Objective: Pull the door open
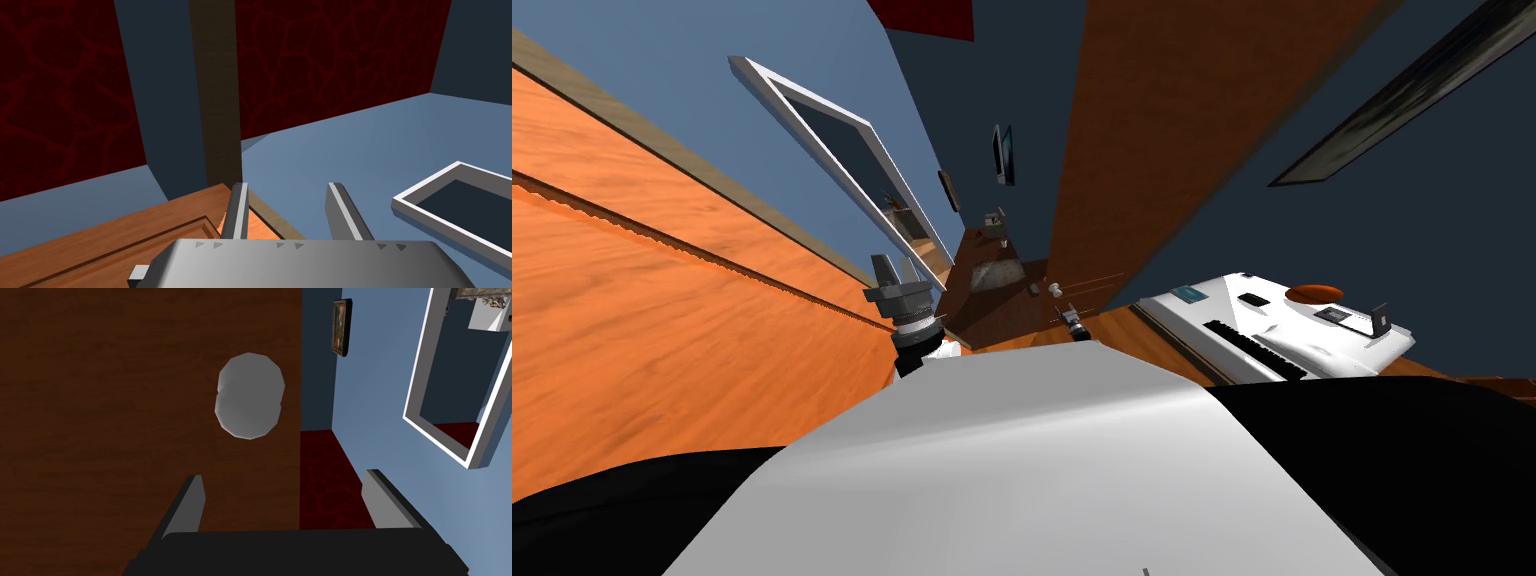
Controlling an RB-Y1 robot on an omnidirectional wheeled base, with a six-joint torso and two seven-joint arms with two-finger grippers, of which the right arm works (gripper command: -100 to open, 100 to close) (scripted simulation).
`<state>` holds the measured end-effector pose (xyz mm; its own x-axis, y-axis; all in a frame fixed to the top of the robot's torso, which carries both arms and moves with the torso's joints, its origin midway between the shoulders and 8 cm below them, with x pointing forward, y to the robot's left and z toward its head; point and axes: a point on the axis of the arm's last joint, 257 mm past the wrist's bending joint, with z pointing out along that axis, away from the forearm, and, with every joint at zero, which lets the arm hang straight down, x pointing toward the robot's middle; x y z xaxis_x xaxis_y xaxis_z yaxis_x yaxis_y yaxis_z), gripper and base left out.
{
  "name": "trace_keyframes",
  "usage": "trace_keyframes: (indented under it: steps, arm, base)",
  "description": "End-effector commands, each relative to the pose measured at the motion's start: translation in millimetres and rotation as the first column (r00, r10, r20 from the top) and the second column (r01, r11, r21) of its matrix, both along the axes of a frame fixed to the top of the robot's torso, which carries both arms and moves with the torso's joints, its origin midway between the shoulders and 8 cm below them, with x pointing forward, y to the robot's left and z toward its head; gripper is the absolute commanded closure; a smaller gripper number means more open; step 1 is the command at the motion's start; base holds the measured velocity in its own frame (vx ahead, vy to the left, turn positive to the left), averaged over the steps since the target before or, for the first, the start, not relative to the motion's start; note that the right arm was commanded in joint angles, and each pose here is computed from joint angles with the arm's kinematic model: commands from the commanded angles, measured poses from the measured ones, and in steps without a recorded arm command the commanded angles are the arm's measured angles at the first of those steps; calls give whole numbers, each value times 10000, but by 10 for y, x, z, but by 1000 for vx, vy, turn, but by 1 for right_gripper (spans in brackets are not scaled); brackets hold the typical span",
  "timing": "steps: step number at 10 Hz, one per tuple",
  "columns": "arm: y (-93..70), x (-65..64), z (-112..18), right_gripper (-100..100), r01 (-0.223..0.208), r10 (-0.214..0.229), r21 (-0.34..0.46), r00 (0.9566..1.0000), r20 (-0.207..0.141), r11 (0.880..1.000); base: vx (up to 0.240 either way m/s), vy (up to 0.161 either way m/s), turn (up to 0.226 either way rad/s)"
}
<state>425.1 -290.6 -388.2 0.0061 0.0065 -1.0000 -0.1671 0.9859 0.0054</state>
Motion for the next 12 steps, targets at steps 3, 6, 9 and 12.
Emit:
trace_keyframes:
  steps: [3,6,9,12]
  arm:
    - [-91,-63,-6,-100,4,-4,6,10000,-3,10000]
    - [-162,-118,-20,-100,5,-5,6,10000,-42,10000]
    - [-124,-232,-120,-100,-54,56,99,9996,-272,9999]
    - [-124,-232,-120,100,-54,56,99,9996,-272,9999]
  base:
    - [177,123,11]
    - [149,4,-4]
    - [102,-31,-28]
    - [-19,2,-6]
